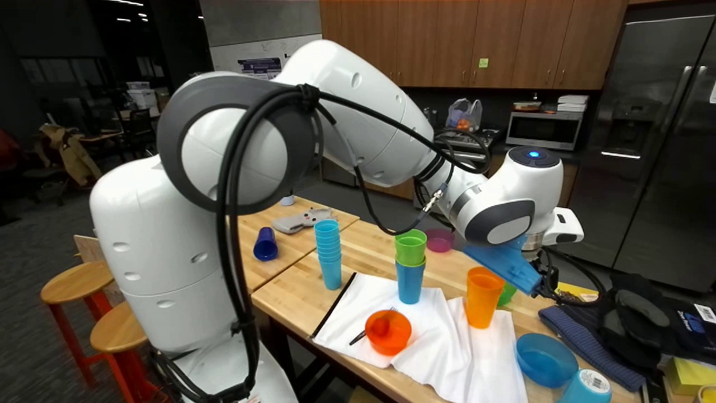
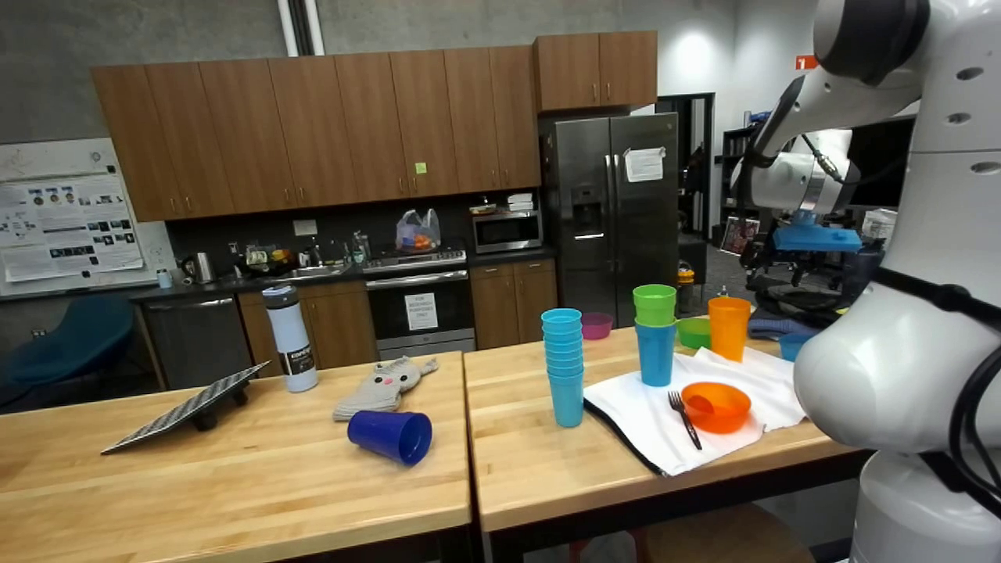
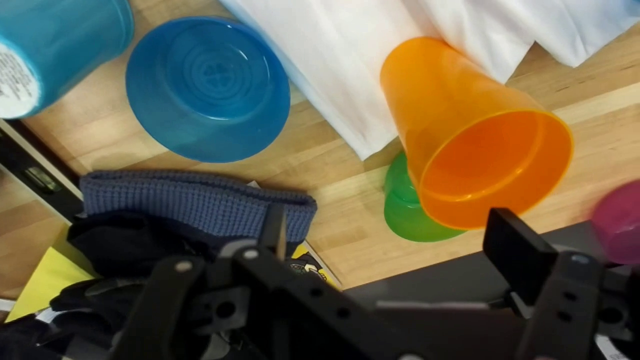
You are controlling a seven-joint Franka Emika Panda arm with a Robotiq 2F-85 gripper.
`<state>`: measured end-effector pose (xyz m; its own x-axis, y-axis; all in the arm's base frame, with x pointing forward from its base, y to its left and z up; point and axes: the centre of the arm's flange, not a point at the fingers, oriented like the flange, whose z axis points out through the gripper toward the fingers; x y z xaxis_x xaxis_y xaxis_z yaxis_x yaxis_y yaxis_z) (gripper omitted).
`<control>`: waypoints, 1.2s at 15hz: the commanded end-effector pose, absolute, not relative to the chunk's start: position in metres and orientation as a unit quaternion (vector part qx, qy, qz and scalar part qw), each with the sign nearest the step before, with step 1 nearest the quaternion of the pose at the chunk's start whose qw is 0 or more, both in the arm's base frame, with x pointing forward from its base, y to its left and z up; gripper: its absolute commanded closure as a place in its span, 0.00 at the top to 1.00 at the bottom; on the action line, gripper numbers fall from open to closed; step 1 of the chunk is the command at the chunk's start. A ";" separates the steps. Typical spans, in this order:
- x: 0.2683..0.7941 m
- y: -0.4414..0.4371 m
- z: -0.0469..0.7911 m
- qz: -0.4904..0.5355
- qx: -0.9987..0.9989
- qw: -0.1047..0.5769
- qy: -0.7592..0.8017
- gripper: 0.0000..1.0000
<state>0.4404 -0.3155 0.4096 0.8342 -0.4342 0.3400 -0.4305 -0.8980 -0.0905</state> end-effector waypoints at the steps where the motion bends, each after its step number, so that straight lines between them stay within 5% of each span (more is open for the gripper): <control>1: 0.453 -0.315 0.410 -0.160 -0.963 0.000 0.216 1.00; 18: 0.466 -0.317 0.367 -0.116 -0.963 0.036 0.242 1.00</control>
